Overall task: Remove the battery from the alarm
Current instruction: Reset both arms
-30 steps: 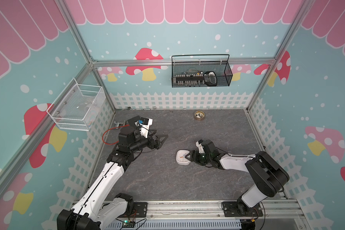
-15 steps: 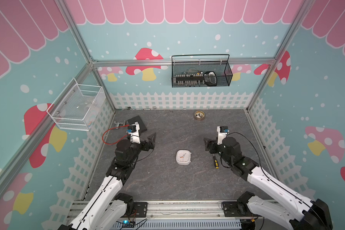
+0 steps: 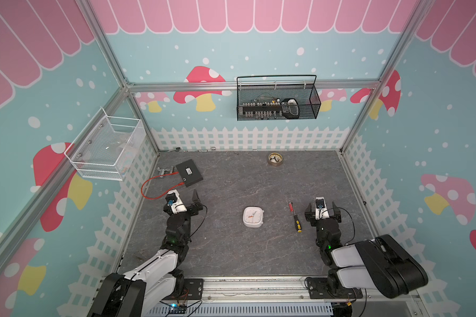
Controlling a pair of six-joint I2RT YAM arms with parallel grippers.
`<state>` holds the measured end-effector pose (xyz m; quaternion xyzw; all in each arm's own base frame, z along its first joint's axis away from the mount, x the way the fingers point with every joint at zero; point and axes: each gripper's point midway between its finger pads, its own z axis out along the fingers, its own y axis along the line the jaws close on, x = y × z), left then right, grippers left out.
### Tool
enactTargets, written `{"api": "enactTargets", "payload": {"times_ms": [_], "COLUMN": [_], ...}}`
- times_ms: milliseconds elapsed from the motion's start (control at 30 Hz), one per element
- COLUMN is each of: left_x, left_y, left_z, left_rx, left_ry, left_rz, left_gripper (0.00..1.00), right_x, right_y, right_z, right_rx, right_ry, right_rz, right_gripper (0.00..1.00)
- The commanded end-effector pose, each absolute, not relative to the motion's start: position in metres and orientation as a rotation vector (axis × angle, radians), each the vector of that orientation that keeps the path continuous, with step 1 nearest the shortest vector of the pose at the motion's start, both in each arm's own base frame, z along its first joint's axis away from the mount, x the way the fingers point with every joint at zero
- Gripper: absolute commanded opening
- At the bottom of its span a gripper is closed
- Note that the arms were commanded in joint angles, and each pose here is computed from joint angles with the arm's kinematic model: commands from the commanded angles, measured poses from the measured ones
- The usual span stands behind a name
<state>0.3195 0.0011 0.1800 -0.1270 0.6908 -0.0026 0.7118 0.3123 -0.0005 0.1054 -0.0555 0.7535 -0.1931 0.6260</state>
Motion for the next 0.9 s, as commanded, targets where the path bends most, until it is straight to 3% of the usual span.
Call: {"api": "enactTargets", "payload": {"times_ms": [0, 333, 567, 867], "left_x": [0.312, 0.340, 0.374, 0.372], "left_y": [0.013, 0.000, -0.012, -0.009], "left_z": [0.198, 0.175, 0.155, 0.155], "left_rx": [-0.273, -0.144, -0.082, -0.087], "left_ry": [1.395, 1.419, 1.570, 1.563], "left_rz": [0.039, 0.013, -0.004, -0.001], "left_gripper": [1.00, 1.00, 1.00, 1.00], "right_x": [0.322, 0.362, 0.361, 0.362], "right_y": [0.008, -0.002, -0.003, -0.003], "right_z": [0.168, 0.144, 0.144, 0.142], "right_rx": [-0.103, -0.100, -0.092, -0.095], "right_ry": [1.446, 1.589, 1.592, 1.600], "right_rz": [-0.362, -0.237, -0.238, -0.234], "right_gripper": [0.99, 0.99, 0.99, 0.99]}}
